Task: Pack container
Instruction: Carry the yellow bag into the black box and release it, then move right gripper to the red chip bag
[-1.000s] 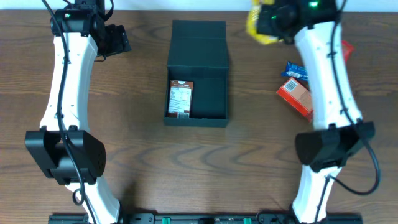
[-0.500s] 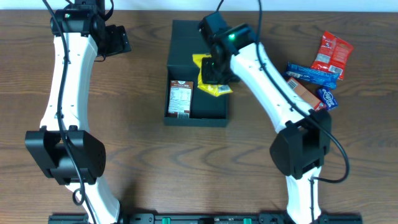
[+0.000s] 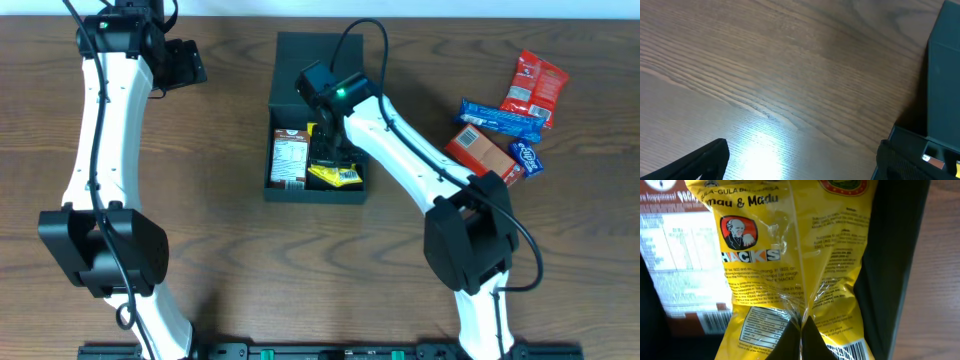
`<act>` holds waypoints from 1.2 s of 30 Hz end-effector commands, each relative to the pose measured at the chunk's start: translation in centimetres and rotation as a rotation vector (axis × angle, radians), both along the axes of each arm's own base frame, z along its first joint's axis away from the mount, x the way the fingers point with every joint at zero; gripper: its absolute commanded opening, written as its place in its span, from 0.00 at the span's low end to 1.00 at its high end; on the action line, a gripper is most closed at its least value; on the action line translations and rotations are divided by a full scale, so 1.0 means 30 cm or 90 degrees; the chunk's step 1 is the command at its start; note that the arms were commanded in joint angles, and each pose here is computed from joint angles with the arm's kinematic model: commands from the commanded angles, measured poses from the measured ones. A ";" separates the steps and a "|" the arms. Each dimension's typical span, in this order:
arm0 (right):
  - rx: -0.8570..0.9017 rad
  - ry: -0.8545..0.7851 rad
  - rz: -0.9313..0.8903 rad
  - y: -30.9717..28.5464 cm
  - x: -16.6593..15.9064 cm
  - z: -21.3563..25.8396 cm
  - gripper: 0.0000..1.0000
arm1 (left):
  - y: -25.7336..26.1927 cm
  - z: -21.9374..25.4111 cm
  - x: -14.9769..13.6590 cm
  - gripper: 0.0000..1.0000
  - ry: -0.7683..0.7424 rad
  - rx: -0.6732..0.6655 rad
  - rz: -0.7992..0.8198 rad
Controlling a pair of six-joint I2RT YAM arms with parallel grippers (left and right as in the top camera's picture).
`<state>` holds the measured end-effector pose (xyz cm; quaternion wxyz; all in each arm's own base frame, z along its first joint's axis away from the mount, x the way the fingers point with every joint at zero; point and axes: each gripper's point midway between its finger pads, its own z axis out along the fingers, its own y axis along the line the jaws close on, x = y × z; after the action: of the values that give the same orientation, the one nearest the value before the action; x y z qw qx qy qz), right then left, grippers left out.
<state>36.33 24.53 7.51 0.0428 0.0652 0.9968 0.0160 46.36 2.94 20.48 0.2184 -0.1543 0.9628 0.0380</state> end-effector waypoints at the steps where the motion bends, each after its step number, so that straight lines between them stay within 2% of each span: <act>1: -0.018 -0.027 -0.034 -0.020 0.026 -0.001 0.01 | 0.008 0.033 0.006 0.95 -0.015 0.001 -0.003; 3: -0.022 -0.033 -0.034 -0.022 0.033 -0.005 0.01 | 0.007 0.033 0.006 0.95 -0.015 0.001 -0.003; 4: -0.025 -0.034 -0.034 -0.026 0.033 -0.007 0.10 | 0.007 0.033 0.005 0.95 -0.015 0.001 -0.003; 6: -0.032 -0.034 -0.017 -0.031 0.032 -0.007 0.74 | 0.007 0.033 0.005 0.95 -0.015 0.001 -0.003; 7: -0.032 -0.034 -0.011 -0.031 0.033 -0.007 0.80 | 0.007 0.033 0.005 0.95 -0.015 0.001 -0.003; 10: -0.032 -0.034 -0.012 -0.034 0.034 -0.007 0.80 | 0.007 0.033 0.006 0.95 -0.015 0.001 -0.003; 12: -0.032 -0.035 -0.014 -0.037 0.038 -0.006 0.72 | 0.007 0.033 0.006 0.95 -0.015 0.001 -0.003; 14: -0.032 -0.034 -0.016 -0.039 0.039 -0.006 0.33 | 0.007 0.033 0.006 0.95 -0.015 0.001 -0.003; 16: -0.032 -0.035 -0.010 -0.038 0.039 -0.006 0.08 | 0.007 0.033 0.006 0.95 -0.015 0.001 -0.003; 17: -0.032 -0.037 0.000 -0.037 0.042 -0.006 0.01 | 0.007 0.032 0.005 0.95 -0.015 0.001 -0.003; 21: -0.032 -0.043 0.037 -0.024 0.048 -0.020 0.01 | 0.007 0.033 0.006 0.95 -0.015 0.001 -0.003; 30: -0.047 -0.015 0.040 -0.046 0.007 -0.113 0.01 | 0.007 0.033 0.006 0.95 -0.016 0.001 -0.003; 36: -0.018 -0.017 0.066 -0.018 0.008 -0.147 0.01 | 0.007 0.034 0.008 0.95 -0.017 0.001 -0.003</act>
<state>36.60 23.91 3.69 0.0607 0.0274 0.9978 0.0038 46.39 2.94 20.50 0.2192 -0.1543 0.9627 0.0379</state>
